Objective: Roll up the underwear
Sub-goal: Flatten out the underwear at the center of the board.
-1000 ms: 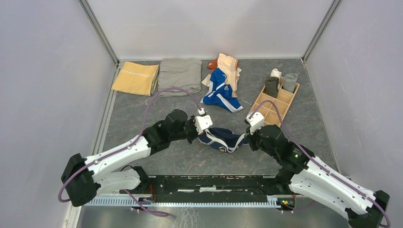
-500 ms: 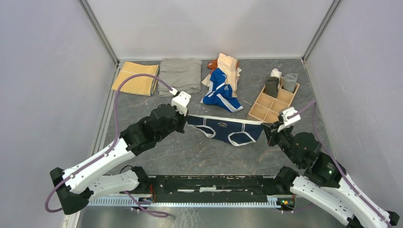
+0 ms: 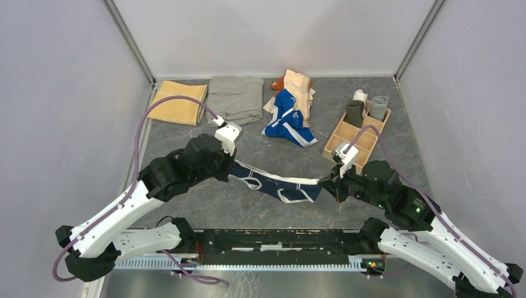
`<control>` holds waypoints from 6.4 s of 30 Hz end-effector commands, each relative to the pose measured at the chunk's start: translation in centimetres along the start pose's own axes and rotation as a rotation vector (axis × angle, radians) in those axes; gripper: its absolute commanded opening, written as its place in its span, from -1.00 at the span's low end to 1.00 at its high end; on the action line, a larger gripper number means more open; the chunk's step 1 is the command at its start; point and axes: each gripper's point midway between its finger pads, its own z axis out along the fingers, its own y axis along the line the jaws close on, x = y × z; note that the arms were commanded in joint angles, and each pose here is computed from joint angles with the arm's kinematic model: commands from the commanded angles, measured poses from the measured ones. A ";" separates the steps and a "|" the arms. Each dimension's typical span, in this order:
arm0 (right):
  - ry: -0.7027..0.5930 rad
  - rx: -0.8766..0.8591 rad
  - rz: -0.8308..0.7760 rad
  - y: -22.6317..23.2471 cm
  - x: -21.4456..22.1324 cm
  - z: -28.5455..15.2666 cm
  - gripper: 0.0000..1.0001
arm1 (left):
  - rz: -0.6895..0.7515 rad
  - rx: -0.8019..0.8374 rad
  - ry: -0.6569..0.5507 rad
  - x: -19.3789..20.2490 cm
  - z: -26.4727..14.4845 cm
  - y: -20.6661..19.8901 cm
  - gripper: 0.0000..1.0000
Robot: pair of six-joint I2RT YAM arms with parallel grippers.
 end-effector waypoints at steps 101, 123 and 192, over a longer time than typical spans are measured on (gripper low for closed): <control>0.199 0.322 0.121 -10.2 9.3 15.2 -0.88 | -0.344 0.201 0.136 15.0 17.3 -10.0 0.01; 0.352 0.281 0.200 -9.1 16.4 14.5 -0.91 | -0.352 0.049 0.229 18.8 14.3 -6.5 -0.01; 0.113 -0.067 0.062 0.5 7.2 14.3 -0.78 | -0.593 -0.185 -0.021 11.6 9.5 -0.5 0.37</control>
